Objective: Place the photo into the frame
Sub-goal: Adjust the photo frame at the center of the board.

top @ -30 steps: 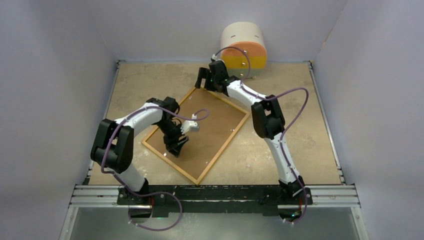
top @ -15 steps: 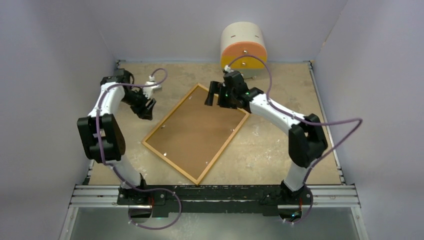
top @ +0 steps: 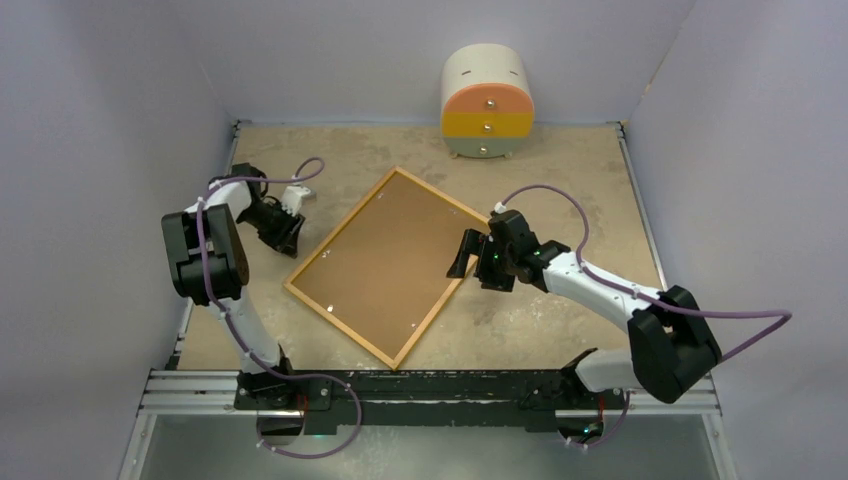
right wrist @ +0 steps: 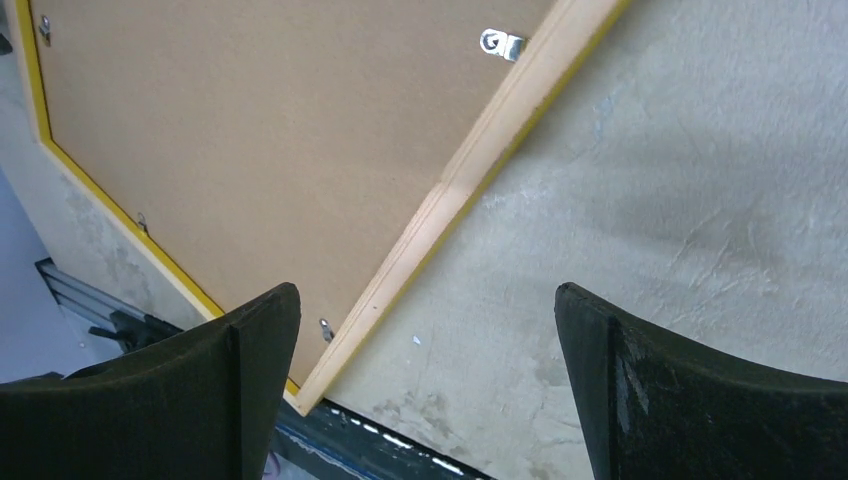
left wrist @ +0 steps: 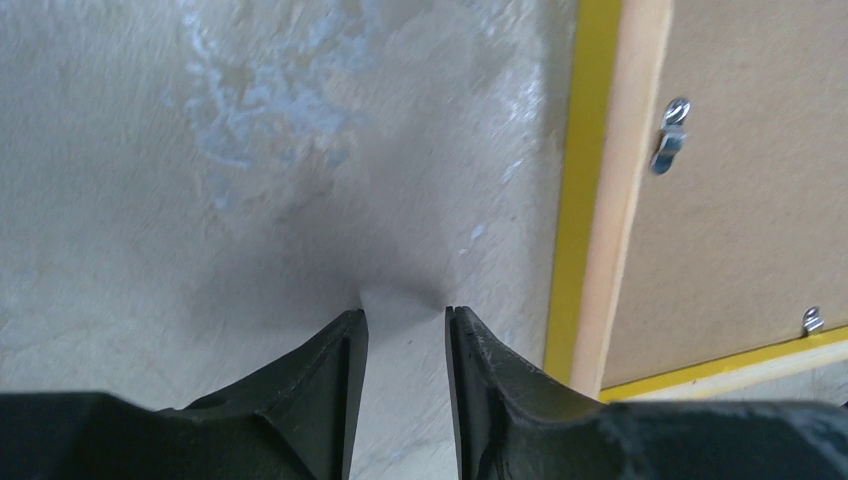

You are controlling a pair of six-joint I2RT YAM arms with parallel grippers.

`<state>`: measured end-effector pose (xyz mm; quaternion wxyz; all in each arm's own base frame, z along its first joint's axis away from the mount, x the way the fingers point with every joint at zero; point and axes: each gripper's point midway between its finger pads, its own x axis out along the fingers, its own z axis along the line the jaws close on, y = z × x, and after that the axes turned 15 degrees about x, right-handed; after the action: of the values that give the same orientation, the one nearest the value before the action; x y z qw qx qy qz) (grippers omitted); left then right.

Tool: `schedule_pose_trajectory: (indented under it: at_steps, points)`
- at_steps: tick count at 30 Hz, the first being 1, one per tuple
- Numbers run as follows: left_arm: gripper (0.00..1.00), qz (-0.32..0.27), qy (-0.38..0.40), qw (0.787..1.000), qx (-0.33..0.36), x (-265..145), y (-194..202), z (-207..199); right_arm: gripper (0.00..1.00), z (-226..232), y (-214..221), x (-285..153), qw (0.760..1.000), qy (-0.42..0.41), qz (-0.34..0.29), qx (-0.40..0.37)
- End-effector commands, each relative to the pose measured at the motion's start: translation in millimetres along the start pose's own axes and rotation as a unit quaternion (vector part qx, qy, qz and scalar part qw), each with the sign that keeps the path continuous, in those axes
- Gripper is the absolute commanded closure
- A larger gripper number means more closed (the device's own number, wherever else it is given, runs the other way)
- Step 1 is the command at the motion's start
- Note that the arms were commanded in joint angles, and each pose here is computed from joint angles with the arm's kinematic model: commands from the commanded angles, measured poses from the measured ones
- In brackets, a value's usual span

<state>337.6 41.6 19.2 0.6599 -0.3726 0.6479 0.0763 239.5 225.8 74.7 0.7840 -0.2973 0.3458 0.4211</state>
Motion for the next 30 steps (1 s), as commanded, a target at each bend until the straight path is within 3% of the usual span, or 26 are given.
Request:
schedule_pose_trajectory:
  at_steps: [1, 10, 15, 19, 24, 26, 30]
  points:
    - [0.65, -0.017, 0.060, 0.998, 0.001, 30.8, -15.5, -47.6, 0.01, 14.1, -6.1, -9.4, 0.998, -0.042, -0.009, 0.034]
    - [0.75, -0.046, 0.147, 0.988, 0.031, 53.7, -56.1, -115.3, 0.01, 15.0, -38.3, -33.3, 0.996, -0.043, -0.061, 0.043]
    - [0.73, -0.085, 0.182, 0.979, 0.043, 38.7, -82.8, -132.6, 0.01, 38.0, -45.7, -38.4, 0.994, -0.079, -0.069, 0.031]
    - [0.62, -0.114, 0.197, 0.972, 0.062, 16.2, -97.2, -139.7, 0.01, 65.9, -24.4, -25.7, 0.991, -0.127, -0.037, 0.032]
    - [0.59, -0.121, 0.215, 0.967, 0.063, 12.3, -96.0, -148.2, 0.08, 98.4, 7.8, 1.0, 0.987, -0.157, 0.004, 0.033]
    - [0.60, -0.117, 0.214, 0.968, 0.063, 20.8, -90.3, -147.8, 0.11, 113.3, 21.7, 12.0, 0.985, -0.167, 0.019, 0.028]
    - [0.73, -0.091, 0.205, 0.973, 0.052, 38.3, -74.9, -142.7, 0.15, 143.1, 51.2, 33.7, 0.982, -0.180, 0.050, 0.015]
